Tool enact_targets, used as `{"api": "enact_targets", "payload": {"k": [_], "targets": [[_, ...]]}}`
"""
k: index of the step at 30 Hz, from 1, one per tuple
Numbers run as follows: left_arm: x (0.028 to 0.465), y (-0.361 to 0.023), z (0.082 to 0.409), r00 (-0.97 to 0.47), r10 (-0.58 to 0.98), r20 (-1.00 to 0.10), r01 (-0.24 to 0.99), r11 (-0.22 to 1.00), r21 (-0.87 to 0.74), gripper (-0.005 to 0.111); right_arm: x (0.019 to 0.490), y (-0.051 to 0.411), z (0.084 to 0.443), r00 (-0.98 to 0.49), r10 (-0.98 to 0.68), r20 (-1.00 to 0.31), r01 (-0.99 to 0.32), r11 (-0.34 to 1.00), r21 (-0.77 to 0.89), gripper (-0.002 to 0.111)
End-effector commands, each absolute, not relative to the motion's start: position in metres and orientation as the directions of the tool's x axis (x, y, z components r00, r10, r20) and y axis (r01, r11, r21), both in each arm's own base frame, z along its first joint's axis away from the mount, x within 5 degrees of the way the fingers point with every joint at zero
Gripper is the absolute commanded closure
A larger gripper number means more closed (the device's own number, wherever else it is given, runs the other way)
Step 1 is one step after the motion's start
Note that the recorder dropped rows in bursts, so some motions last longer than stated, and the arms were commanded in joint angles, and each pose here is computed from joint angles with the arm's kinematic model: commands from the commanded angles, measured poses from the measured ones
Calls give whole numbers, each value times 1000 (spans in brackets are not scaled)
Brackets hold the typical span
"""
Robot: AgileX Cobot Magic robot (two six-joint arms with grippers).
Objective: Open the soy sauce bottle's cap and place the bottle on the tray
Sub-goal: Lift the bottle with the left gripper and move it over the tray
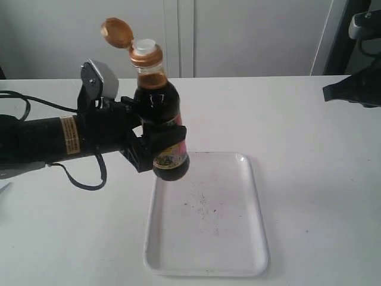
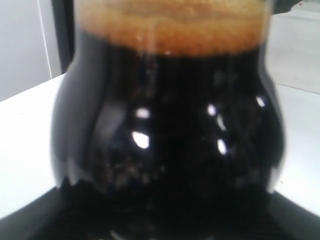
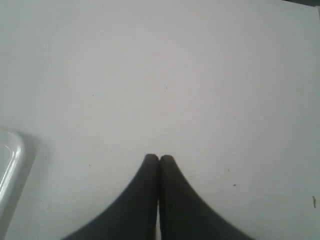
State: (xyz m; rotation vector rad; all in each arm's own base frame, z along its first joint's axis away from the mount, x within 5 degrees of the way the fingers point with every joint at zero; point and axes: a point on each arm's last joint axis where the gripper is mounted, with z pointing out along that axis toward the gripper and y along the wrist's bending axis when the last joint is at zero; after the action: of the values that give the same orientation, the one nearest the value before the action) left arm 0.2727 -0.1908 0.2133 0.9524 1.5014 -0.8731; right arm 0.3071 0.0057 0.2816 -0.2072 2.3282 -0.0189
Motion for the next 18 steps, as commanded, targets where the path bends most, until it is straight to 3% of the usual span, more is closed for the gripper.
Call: {"api": "enact_targets", "payload": {"k": [1, 9, 18], "targets": [[257, -210, 236, 4, -19, -1000, 936, 351, -3, 107, 306, 4, 281, -668, -154, -728, -139, 987, -81, 108], [241, -236, 234, 18, 9, -1000, 938, 347, 20, 107, 306, 4, 281, -667, -151, -729, -138, 987, -79, 108], [243, -246, 208, 2, 82, -997, 938, 346, 30, 107, 306, 5, 281, -667, -135, -733, -131, 989, -63, 108]]}}
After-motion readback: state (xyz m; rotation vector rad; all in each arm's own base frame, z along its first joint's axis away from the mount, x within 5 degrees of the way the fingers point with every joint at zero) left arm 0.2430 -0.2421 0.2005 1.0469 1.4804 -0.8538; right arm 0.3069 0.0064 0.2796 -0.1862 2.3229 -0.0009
